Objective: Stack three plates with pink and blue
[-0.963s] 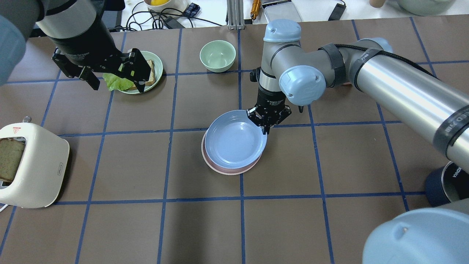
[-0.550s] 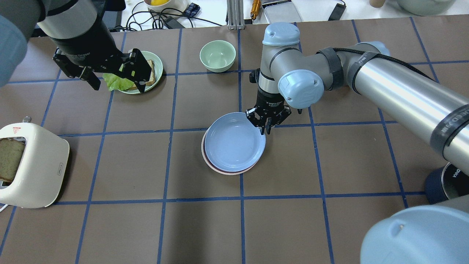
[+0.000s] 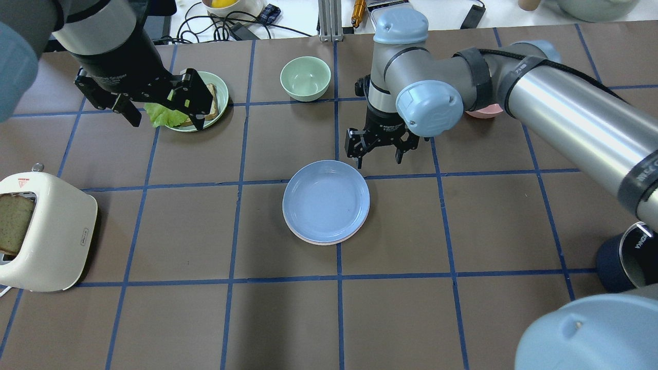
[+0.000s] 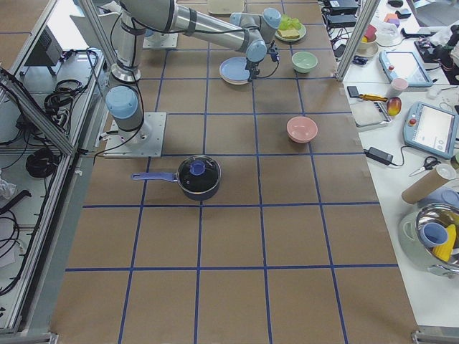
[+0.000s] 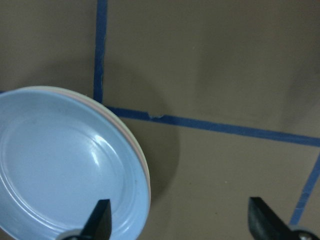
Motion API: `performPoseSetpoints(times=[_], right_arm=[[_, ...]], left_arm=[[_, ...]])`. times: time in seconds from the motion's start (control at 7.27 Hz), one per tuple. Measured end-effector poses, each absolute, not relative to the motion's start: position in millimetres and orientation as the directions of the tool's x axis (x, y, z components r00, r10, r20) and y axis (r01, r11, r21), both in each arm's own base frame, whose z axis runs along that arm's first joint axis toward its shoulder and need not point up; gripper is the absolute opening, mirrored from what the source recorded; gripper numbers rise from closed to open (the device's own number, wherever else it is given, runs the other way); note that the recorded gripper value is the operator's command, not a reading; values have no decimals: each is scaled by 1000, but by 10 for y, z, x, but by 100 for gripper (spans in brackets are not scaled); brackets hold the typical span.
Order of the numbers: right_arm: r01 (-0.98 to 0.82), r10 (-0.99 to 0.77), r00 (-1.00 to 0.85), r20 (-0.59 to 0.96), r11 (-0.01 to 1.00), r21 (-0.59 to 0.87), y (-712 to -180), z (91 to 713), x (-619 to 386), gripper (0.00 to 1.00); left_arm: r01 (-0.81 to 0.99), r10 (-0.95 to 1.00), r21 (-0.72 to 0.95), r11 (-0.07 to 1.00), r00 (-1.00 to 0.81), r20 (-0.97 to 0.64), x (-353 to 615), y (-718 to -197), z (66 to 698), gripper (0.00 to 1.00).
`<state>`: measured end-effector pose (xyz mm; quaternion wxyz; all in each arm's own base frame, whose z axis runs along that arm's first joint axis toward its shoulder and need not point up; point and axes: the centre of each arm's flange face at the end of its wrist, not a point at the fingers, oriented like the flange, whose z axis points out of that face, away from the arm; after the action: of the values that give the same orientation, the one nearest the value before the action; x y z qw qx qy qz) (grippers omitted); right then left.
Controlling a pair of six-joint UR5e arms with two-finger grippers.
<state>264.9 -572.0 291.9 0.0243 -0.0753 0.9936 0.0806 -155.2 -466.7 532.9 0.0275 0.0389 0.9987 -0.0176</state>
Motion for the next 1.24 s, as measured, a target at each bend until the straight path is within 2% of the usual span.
performPoseSetpoints(times=[0.69, 0.96, 1.24], right_arm=[[-73, -74, -997, -11, 997, -16, -5955, 4658, 1952, 100], [-58, -59, -998, -8, 996, -69, -5812, 5009, 1767, 100], [-91, -90, -996, 17, 994, -55, -5680, 5079, 1585, 100]], left_arm=[[79, 77, -35, 996, -996, -46, -1569, -4650, 5338, 100], [79, 78, -31, 996, -996, -49, -1567, -4662, 5316, 100], [79, 78, -28, 996, -996, -50, -1567, -4674, 5301, 100]])
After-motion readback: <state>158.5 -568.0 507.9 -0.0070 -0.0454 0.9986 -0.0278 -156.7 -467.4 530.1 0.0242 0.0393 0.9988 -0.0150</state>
